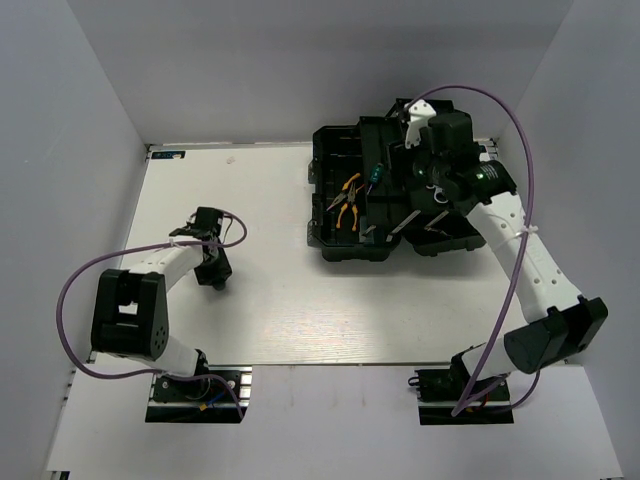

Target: Sort the tools into containers

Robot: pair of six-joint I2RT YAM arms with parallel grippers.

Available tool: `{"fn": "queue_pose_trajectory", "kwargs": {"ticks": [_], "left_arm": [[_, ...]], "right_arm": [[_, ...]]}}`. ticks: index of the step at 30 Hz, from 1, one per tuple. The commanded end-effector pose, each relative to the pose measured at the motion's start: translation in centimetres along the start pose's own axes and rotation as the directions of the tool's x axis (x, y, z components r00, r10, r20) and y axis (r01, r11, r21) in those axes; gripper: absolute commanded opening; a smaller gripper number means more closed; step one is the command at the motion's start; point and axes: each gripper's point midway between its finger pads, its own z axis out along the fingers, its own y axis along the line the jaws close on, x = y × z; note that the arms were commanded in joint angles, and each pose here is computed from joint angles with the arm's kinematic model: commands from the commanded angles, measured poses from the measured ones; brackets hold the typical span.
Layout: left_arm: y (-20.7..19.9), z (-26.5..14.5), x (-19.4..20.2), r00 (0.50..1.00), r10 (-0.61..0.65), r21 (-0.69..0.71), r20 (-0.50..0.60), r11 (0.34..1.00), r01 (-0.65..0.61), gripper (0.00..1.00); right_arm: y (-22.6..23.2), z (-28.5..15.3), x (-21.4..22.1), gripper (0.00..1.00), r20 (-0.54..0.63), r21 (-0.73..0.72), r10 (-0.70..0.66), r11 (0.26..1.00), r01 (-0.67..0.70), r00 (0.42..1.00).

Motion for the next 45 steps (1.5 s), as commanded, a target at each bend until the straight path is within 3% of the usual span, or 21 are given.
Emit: {"fn": "queue_pose_trajectory", "kwargs": {"ticks": [1, 2, 3, 4, 6, 7, 9, 12, 16, 17, 18, 19, 21, 25, 27, 30, 39, 45], "left_arm": [[-2.6, -2.7, -1.9, 0.998, 0.008, 0.143, 0.063, 0.99, -0.017, 0.11], [-4.0, -4.1, -3.1, 0.994, 0.022, 0.229, 0.109, 0.972, -0.047, 0.08], [-6.9, -5.7, -2.9, 0.991, 0.065, 0.391, 0.116, 0.914, -0.106, 0.05], [-8.9, -7.3, -4.5, 0.976, 0.079, 0.475, 0.204, 0.863, -0.169, 0.04], [-12.4, -11.3, -5.8, 0.954, 0.099, 0.633, 0.283, 0.728, -0.263, 0.01], [-13.5, -12.8, -6.8, 0.939, 0.092, 0.67, 0.332, 0.678, -0.303, 0.0], [-16.6, -16.9, -7.5, 0.913, 0.105, 0.76, 0.395, 0.521, -0.389, 0.0], [-20.6, -20.7, -8.8, 0.875, 0.12, 0.808, 0.468, 0.344, -0.479, 0.0], [-25.9, -23.4, -10.6, 0.849, 0.126, 0.818, 0.513, 0.228, -0.528, 0.0], [-27.2, -25.6, -12.1, 0.828, 0.096, 0.805, 0.552, 0.195, -0.56, 0.0], [-29.1, -24.5, -11.8, 0.841, 0.123, 0.82, 0.528, 0.184, -0.542, 0.0], [-30.4, -26.8, -13.5, 0.814, 0.089, 0.8, 0.574, 0.15, -0.58, 0.0], [-33.7, -25.3, -13.3, 0.821, 0.128, 0.81, 0.557, 0.136, -0.57, 0.0], [-38.0, -29.3, -16.3, 0.785, 0.048, 0.781, 0.618, 0.079, -0.62, 0.0], [-40.2, -27.0, -17.0, 0.816, 0.038, 0.809, 0.577, 0.11, -0.577, 0.0], [-41.7, -25.0, -18.0, 0.834, 0.0, 0.827, 0.552, 0.131, -0.547, 0.0], [-46.1, -24.0, -17.8, 0.876, -0.058, 0.878, 0.479, 0.049, -0.476, 0.0], [-46.8, -23.0, -18.2, 0.885, -0.08, 0.889, 0.459, 0.055, -0.455, 0.0]], "right_arm": [[0.7, -1.8, -1.0, 0.65, 0.076, -0.044, 0.015, 0.999, -0.011, 0.997], [0.8, -1.9, -0.5, 0.65, 0.07, -0.051, 0.017, 0.999, -0.013, 0.997], [1.0, -2.4, -0.3, 0.61, 0.079, -0.067, 0.018, 0.998, -0.013, 0.997], [1.1, -3.2, -0.9, 0.41, 0.118, -0.074, 0.002, 0.997, 0.007, 0.993], [1.4, -3.8, 0.1, 0.17, 0.118, -0.09, -0.004, 0.996, 0.014, 0.993], [1.3, -3.9, -0.2, 0.0, 0.139, -0.087, -0.018, 0.996, 0.031, 0.99], [0.6, -3.8, 0.8, 0.0, 0.139, -0.049, -0.034, 0.998, 0.041, 0.99], [-1.1, -3.5, 1.7, 0.0, 0.129, 0.032, -0.059, 0.998, 0.056, 0.99], [-4.0, -3.9, 2.6, 0.0, 0.12, 0.141, -0.058, 0.989, 0.04, 0.991], [-3.7, -3.7, 2.7, 0.0, 0.12, 0.141, -0.068, 0.989, 0.05, 0.99], [-4.2, -3.6, 3.3, 0.0, 0.107, 0.153, -0.061, 0.987, 0.044, 0.992], [-4.4, -3.9, 3.2, 0.0, 0.116, 0.162, -0.06, 0.986, 0.04, 0.992], [-5.2, -3.8, 3.8, 0.0, 0.103, 0.182, -0.048, 0.983, 0.029, 0.993], [-6.0, -4.1, 4.3, 0.0, 0.113, 0.197, -0.029, 0.98, 0.006, 0.993], [-6.4, -4.3, 4.5, 0.0, 0.116, 0.202, -0.017, 0.979, -0.007, 0.993], [-7.0, -4.2, 5.1, 0.0, 0.117, 0.212, -0.001, 0.977, -0.024, 0.993], [-7.3, -4.6, 5.8, 0.0, 0.147, 0.189, 0.035, 0.98, -0.062, 0.988], [-7.2, -4.5, 6.2, 0.0, 0.148, 0.169, 0.052, 0.983, -0.077, 0.988]]}}
